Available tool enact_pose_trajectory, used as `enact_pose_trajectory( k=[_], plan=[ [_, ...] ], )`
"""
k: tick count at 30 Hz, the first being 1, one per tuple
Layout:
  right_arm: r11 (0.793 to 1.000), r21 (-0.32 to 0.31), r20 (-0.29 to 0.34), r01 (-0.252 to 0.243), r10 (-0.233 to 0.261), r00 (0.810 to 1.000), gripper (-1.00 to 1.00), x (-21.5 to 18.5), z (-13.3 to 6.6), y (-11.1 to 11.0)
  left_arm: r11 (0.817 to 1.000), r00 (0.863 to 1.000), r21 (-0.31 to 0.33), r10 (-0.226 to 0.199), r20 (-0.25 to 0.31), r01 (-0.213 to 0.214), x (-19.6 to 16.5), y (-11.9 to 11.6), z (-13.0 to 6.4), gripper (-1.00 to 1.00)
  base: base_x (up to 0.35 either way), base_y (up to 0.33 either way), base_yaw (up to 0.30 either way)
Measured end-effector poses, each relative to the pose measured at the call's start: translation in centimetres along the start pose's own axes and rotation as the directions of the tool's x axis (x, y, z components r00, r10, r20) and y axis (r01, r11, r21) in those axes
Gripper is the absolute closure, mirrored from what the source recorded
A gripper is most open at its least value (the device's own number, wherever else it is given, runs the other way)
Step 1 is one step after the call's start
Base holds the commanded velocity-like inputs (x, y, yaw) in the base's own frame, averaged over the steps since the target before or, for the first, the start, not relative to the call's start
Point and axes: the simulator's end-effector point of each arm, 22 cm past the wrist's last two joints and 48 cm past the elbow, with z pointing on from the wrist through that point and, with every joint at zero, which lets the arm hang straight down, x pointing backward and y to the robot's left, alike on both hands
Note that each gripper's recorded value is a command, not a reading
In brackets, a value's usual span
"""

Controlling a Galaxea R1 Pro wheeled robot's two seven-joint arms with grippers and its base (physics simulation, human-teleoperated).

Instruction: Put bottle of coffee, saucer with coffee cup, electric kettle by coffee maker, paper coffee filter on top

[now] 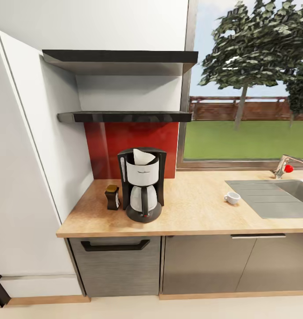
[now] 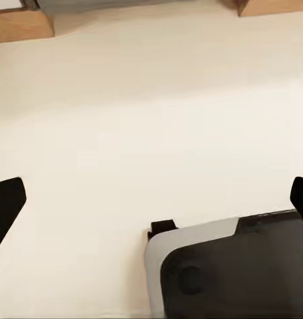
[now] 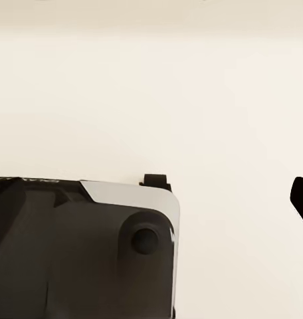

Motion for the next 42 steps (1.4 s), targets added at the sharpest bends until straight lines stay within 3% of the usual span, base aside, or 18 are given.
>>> enact_pose_trajectory(
  k=[5, 6, 10, 16, 20, 24, 31, 35, 39, 42],
  plan=[
    [1.000, 0.000, 0.000, -0.001, 0.001, 1.000, -1.00, 0.0, 0.0, 0.0, 0.993, 0.997, -0.118, -0.021, -0.068, 0.013, 3.1, 2.3, -0.9, -1.00, 0.000, 0.000, -0.047],
    [1.000, -0.001, -0.001, -0.003, 0.003, 1.000, -1.00, 0.0, 0.0, 0.0, 0.986, 0.968, -0.165, -0.072, -0.241, 0.032, 7.3, 2.6, -1.6, -1.00, 0.000, 0.000, -0.247],
    [1.000, 0.000, -0.002, -0.004, 0.004, 1.000, -1.00, 0.1, 0.0, -0.1, 0.980, 0.938, -0.198, -0.095, -0.334, 0.029, 9.4, 2.9, -2.3, -1.00, 0.000, 0.000, -0.258],
    [1.000, 0.001, -0.002, -0.005, 0.005, 1.000, -1.00, 0.1, 0.0, -0.2, 0.956, 0.927, -0.292, -0.105, -0.360, -0.005, 10.1, 4.9, -3.1, -1.00, 0.000, 0.000, -0.267],
    [1.000, 0.002, -0.001, -0.007, 0.007, 1.000, -1.00, 0.1, 0.0, -0.2, 0.926, 0.925, -0.376, -0.110, -0.364, -0.039, 10.2, 6.7, -3.8, -1.00, 0.000, 0.000, -0.270],
    [1.000, 0.002, -0.001, -0.008, 0.008, 1.000, -1.00, 0.0, 0.0, -0.2, 0.913, 0.923, -0.406, -0.112, -0.368, -0.051, 10.3, 6.9, -4.0, -1.00, 0.000, 0.000, -0.270],
    [1.000, 0.003, 0.000, -0.008, 0.008, 1.000, -1.00, 0.0, 0.0, -0.3, 0.916, 0.914, -0.395, -0.107, -0.390, -0.061, 10.7, 5.6, -3.8, -1.00, 0.000, 0.000, -0.270],
    [1.000, 0.006, 0.000, -0.012, 0.012, 1.000, -1.00, 0.0, 0.0, -0.4, 0.928, 0.911, -0.355, -0.046, -0.410, -0.113, 10.6, 4.4, -3.4, -1.00, 0.000, 0.000, -0.270],
    [0.999, 0.009, 0.001, -0.034, 0.034, 0.999, -1.00, 0.0, 0.0, -0.5, 0.932, 0.911, -0.343, -0.037, -0.411, -0.117, 10.6, 3.6, -3.2, -1.00, 0.066, -0.103, -0.270],
    [0.998, 0.013, 0.002, -0.060, 0.060, 0.998, -1.00, 0.1, 0.0, -0.6, 0.940, 0.911, -0.323, -0.036, -0.410, -0.108, 10.5, 1.8, -2.7, -1.00, 0.176, -0.222, -0.271]
  ],
)
